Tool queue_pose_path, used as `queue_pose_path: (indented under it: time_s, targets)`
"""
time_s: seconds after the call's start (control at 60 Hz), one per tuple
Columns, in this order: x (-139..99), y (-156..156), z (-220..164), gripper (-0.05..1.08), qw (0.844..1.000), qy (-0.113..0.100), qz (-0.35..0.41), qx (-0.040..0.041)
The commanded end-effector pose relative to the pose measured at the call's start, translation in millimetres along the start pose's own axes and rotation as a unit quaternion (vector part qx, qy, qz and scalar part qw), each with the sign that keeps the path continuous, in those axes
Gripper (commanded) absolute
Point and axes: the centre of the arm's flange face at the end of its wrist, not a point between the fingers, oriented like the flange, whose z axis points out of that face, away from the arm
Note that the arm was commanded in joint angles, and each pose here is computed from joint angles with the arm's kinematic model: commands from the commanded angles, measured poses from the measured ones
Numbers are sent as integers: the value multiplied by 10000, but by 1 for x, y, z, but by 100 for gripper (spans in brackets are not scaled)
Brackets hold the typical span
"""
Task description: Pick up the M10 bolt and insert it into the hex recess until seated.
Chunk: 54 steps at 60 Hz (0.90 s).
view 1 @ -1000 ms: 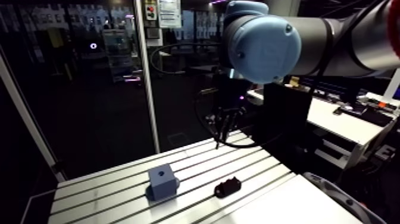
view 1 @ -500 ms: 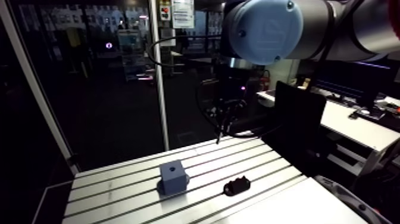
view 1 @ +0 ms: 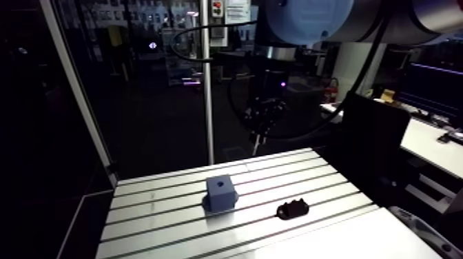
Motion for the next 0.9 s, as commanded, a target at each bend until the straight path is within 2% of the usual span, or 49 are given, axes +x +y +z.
queue_pose_path:
  time_s: [0.017,0.233,0.35,0.45,0.55,0.667,0.9]
  targets:
    - [18,-15,10,103,9993,-175,-322,64]
    - [37,-18,26,102,9986,-271,-451,96]
    - [48,-25,34,102,9976,-395,-567,58]
    - [59,-33,38,102,9965,-494,-677,-13]
    - [64,-40,40,102,9955,-605,-733,-30]
    - [68,-42,43,102,9947,-707,-747,20]
    - [72,-42,47,102,9941,-770,-765,31]
